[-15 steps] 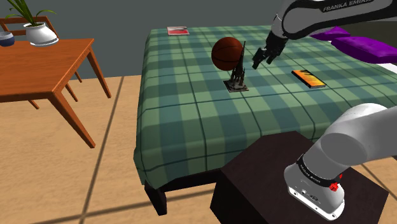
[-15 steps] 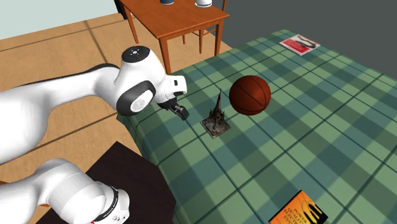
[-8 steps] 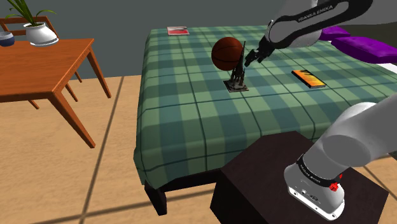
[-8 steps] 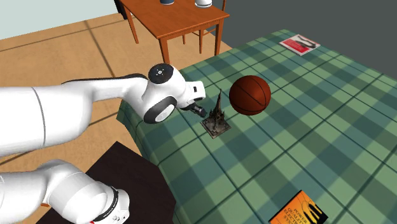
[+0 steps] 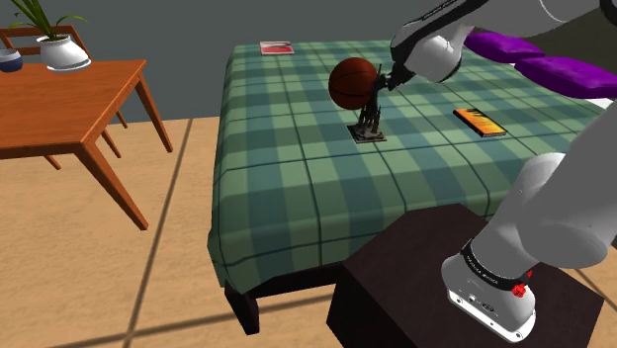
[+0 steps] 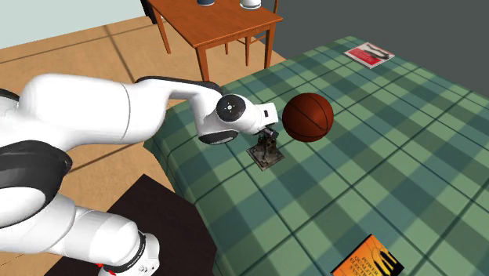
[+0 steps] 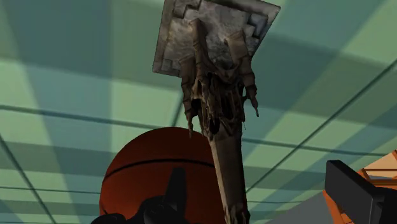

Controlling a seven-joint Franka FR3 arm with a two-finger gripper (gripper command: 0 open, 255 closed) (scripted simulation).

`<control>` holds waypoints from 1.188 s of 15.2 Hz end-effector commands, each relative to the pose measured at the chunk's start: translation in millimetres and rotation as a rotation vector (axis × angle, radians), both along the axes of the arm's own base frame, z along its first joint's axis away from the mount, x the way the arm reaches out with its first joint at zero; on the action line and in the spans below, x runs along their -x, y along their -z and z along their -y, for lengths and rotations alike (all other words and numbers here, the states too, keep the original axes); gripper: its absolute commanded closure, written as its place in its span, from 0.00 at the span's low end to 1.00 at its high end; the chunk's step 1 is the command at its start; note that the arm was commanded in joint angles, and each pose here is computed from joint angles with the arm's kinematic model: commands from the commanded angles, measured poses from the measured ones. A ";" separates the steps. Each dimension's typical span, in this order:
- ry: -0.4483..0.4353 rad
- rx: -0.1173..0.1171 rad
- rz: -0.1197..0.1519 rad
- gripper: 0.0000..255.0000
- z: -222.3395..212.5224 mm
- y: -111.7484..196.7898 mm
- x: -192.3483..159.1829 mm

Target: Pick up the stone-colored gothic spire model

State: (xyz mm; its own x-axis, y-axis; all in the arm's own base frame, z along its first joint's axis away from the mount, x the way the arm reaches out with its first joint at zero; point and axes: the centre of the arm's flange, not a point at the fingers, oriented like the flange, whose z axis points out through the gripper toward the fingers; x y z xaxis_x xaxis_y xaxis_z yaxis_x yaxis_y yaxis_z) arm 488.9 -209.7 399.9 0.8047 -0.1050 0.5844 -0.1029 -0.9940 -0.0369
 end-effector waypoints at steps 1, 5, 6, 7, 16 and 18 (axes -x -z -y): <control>0.006 -0.005 0.058 0.00 10.3 9.2 -15.6; 0.006 -0.007 0.079 0.00 15.7 28.2 -23.0; 0.006 -0.007 0.079 0.00 15.7 33.5 -23.0; 0.006 -0.007 0.079 0.00 15.7 38.8 -23.0; 0.006 -0.007 0.079 1.00 15.2 53.2 -22.6; 0.006 -0.007 0.079 1.00 14.9 53.4 -22.4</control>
State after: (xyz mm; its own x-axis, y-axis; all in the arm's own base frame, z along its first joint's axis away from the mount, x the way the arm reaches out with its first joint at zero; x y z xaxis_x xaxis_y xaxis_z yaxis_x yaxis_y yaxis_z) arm 511.4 -225.4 347.5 0.7540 -0.1147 0.6468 -0.1070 -0.9929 -0.0514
